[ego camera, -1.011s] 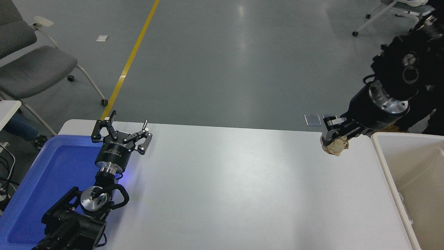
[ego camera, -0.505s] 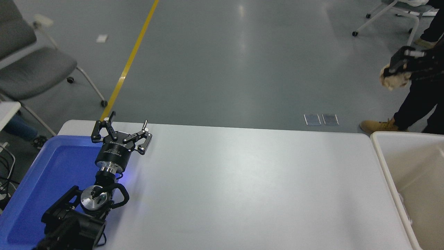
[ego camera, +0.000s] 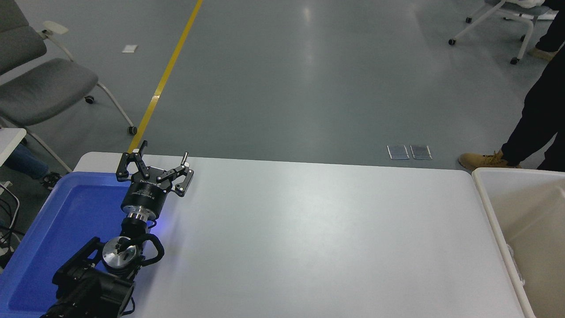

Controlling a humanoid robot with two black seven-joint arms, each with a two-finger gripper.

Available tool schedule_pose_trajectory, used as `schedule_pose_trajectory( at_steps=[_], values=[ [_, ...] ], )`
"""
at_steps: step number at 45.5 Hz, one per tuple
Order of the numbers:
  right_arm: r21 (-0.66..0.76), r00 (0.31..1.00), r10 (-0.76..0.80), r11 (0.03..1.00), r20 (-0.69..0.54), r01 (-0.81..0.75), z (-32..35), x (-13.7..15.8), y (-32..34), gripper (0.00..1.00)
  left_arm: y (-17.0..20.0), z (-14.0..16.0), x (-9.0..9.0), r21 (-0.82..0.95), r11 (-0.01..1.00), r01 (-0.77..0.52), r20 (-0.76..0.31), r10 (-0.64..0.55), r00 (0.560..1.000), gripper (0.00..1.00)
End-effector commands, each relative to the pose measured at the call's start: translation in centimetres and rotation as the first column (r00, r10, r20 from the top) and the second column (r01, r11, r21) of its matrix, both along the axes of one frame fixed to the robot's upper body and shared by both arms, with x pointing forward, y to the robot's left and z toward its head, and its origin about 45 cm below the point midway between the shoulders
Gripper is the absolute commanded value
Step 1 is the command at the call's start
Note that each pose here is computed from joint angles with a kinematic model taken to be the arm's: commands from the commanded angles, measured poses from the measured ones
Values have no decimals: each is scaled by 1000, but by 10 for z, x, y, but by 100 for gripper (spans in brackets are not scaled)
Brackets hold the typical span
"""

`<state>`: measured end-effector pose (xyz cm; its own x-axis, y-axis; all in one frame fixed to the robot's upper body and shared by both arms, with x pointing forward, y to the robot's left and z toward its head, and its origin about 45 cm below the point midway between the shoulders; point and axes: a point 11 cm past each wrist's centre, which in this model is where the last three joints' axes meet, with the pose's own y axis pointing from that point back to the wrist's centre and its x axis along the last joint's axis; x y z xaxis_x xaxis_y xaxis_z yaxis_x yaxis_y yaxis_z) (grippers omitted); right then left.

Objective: Pick up paper ball place in dustbin

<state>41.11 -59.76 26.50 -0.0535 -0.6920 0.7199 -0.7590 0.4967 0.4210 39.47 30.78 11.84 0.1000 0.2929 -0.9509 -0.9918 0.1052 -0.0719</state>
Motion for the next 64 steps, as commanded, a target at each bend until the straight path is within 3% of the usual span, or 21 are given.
schedule_pose_trajectory(
  at_steps=[1,16,31,32,33,34,64],
  values=[
    [111,968,-247,962,-30,249,-121,-67,5,0,0,0,0,0,1000,0,0,0,1000,99],
    [244,918,-389,886,-74,394,-193,-115,29,0,0,0,0,0,1000,-1,-1,1,1000,99],
    [261,906,-414,868,-86,422,-201,-127,28,2,0,0,0,0,1000,-1,-1,1,1000,99],
    [266,908,-409,869,-87,417,-202,-127,28,21,0,0,0,0,1000,-1,-1,1,1000,99],
    [264,908,-410,870,-85,417,-201,-127,27,66,0,0,0,0,1000,-1,-1,1,1000,99],
    [266,909,-408,870,-86,416,-201,-127,27,100,0,0,0,0,1000,-1,-1,1,1000,99],
    [250,910,-409,877,-66,411,-190,-124,18,100,0,0,0,0,1000,0,0,0,1000,99]
  ],
)
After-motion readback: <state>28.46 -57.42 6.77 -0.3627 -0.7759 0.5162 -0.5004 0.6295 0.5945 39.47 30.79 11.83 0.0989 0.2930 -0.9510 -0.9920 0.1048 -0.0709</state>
